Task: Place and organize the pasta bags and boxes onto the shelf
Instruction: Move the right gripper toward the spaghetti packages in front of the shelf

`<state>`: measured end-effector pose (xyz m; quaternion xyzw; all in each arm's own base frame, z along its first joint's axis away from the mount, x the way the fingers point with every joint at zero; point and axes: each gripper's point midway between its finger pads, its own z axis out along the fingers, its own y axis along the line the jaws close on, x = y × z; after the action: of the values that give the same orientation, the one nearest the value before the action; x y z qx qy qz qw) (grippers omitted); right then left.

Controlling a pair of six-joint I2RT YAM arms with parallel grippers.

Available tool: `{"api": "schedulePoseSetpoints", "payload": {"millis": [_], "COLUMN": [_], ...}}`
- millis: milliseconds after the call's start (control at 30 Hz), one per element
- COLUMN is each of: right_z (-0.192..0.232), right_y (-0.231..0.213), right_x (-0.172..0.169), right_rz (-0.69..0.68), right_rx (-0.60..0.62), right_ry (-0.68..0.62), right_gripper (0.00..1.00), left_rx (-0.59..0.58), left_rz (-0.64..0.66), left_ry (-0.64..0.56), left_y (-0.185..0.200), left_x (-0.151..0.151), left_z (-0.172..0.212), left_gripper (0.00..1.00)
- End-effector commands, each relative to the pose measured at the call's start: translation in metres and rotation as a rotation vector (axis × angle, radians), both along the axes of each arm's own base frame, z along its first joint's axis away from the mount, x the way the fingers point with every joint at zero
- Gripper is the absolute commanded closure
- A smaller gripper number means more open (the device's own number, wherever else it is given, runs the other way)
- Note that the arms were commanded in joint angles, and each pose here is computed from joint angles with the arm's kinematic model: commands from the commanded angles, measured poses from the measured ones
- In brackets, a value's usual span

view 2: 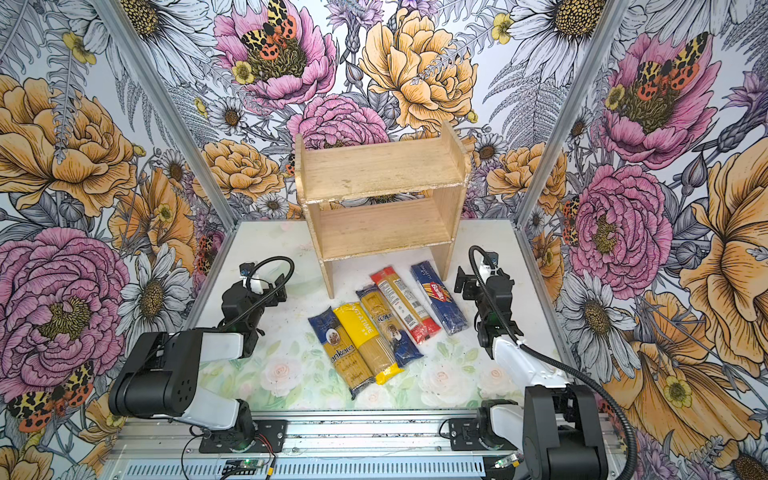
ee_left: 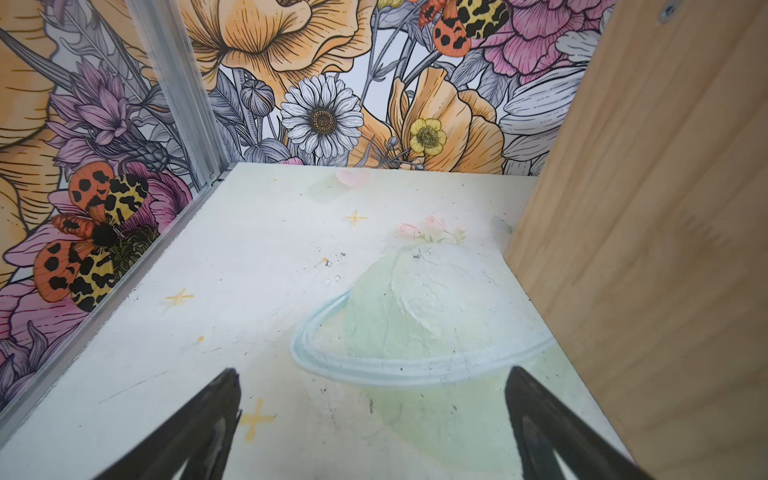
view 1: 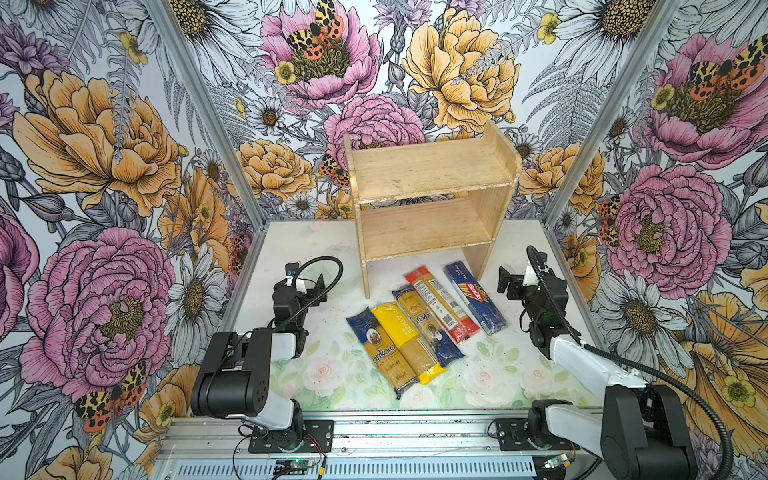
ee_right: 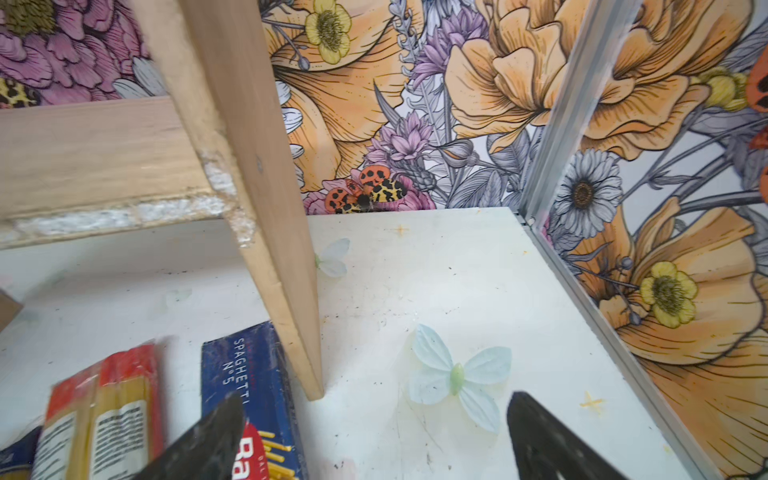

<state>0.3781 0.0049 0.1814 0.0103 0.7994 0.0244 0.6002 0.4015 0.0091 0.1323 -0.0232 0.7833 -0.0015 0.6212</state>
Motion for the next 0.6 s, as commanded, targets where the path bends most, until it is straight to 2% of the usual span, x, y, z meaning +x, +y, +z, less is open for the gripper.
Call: {"api": "schedulePoseSetpoints", "payload": {"millis": [0, 100, 267, 567], "right_z": [0.005, 0.01, 0.016, 0.024], "right_y": [0.027, 0.045, 0.078, 0.13], "right_x": [-0.008, -0.014, -0.027, -0.06], "right_rz": [0.127, 0.218, 0.363, 0.505], "right_rx": [0.088, 0.162, 0.287, 0.321], "right_ry": [0.053, 0.087, 0.167, 0.217], "right_gripper": [0.01, 0.01, 0.01, 0.01], "left_rx": [-0.004, -0.029, -0.158, -0.233], "left_rz": [-0.062, -0.094, -0.14, -0.251], "left_ry": [0.03, 0.078, 0.084, 0.141], "left_y": [-0.013, -0.024, -0.041, -0.073], "left_x": [0.005, 0.005, -0.004, -0.04], "left_z": [0.02, 0.028, 0.05, 0.067], "left_gripper": [0.01, 0.01, 0.01, 0.01]}}
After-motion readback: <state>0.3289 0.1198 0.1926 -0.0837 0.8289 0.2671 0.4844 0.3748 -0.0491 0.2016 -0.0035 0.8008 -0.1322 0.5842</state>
